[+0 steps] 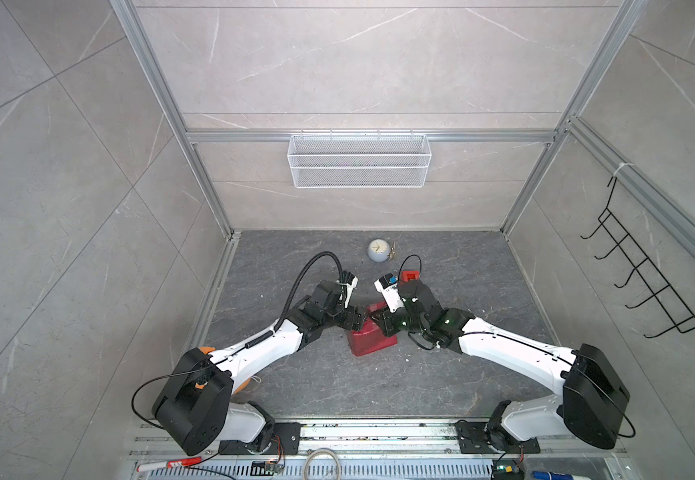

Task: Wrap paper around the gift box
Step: 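Lower the wrapped box flat onto the table with both grippers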

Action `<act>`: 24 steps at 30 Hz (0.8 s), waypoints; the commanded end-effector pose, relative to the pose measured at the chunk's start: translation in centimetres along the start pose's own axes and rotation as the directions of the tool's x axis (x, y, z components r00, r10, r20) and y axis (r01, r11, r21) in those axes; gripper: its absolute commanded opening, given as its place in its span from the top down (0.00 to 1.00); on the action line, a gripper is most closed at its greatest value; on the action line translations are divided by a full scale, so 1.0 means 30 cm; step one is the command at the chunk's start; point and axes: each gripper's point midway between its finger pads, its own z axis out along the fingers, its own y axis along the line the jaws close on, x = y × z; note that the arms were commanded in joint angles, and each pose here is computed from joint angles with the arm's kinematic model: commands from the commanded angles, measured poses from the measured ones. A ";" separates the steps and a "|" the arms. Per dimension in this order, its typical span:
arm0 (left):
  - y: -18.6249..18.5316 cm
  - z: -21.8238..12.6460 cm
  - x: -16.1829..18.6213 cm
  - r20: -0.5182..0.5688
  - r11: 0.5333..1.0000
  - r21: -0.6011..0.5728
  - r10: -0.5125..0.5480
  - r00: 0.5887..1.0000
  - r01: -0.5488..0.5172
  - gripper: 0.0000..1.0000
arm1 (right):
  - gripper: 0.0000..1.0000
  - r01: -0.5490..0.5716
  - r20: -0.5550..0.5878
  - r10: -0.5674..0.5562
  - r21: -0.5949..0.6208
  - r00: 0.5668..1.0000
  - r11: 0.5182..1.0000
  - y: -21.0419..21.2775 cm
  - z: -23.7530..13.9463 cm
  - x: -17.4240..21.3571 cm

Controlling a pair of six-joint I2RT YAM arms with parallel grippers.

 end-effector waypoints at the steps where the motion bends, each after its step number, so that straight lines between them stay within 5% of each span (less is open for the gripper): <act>1: 0.020 0.002 0.119 -0.131 0.999 -0.017 0.030 0.991 -0.033 0.21 | 0.84 -0.034 0.012 0.034 0.000 0.999 0.999 -0.013 0.019 -0.023; 17: 0.018 -0.004 0.121 -0.132 1.000 -0.012 0.027 0.991 -0.028 0.21 | 0.89 -0.120 -0.018 0.123 0.103 0.992 0.987 -0.164 0.091 -0.036; 24: 0.006 -0.014 0.085 -0.110 1.000 -0.006 0.029 0.994 -0.029 0.21 | 0.88 -0.136 0.044 0.132 0.090 0.990 0.987 -0.181 0.030 -0.122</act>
